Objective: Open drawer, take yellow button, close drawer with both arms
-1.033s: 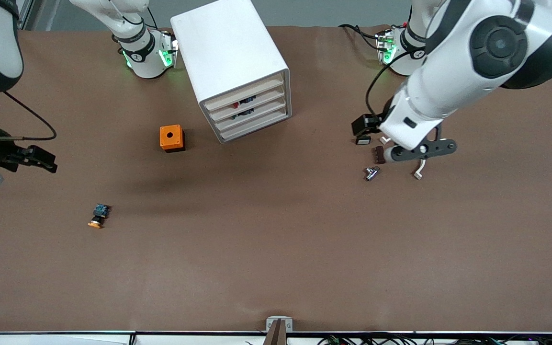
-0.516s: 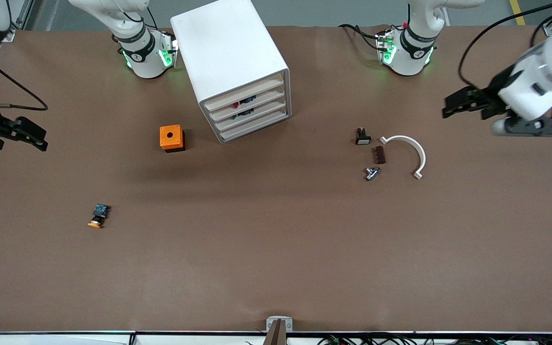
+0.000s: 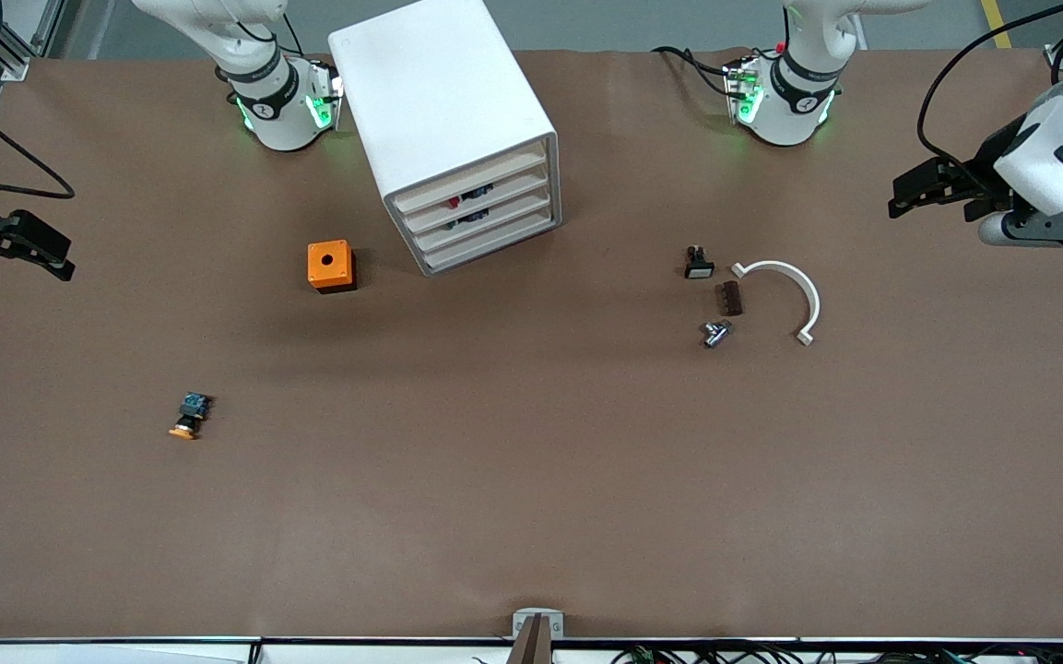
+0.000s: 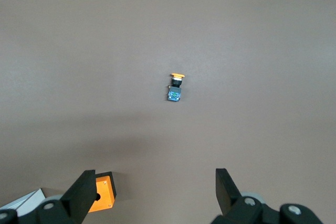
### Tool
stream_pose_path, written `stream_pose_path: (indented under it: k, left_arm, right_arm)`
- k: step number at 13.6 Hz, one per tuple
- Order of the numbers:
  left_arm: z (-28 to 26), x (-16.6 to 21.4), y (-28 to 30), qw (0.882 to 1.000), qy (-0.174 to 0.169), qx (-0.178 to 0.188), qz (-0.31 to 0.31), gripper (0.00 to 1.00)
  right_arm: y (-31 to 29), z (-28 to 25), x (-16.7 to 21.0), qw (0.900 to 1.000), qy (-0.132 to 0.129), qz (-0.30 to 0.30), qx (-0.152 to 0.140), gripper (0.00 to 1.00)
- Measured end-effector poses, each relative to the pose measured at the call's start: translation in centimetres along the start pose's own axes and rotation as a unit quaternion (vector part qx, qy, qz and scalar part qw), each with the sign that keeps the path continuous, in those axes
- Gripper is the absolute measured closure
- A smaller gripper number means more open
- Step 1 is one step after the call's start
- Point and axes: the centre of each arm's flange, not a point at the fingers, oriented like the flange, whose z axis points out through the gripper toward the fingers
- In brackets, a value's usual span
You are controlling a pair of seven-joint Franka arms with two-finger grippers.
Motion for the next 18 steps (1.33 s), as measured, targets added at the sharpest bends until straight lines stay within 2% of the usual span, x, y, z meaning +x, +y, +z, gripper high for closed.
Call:
stream_pose_path:
  k: [3,8,11,18]
  left_arm:
    - [-1.1,-0.3,-0.8,1.000,0.026,0.003,-0.007,0.00]
    - [-2.0,-0.4,-2.9,0.999,0.047,0.011,-0.026,0.00]
    - [-1.5,-0.3,-3.0,0.998,0.045,0.020,-0.025,0.00]
    - [-1.4,-0.2,-2.7,0.998,0.048,0.021,-0.022,0.00]
  right_arm:
    - [0.0,-0.2,0.1,1.000,0.006,0.000,0.000,0.00]
    - [0.0,-1.4,0.1,1.000,0.018,0.001,0.000,0.00]
    - [0.1,-2.4,0.2,1.000,0.028,0.001,0.000,0.00]
    - [0.2,-2.7,0.2,1.000,0.031,0.004,0.003,0.00]
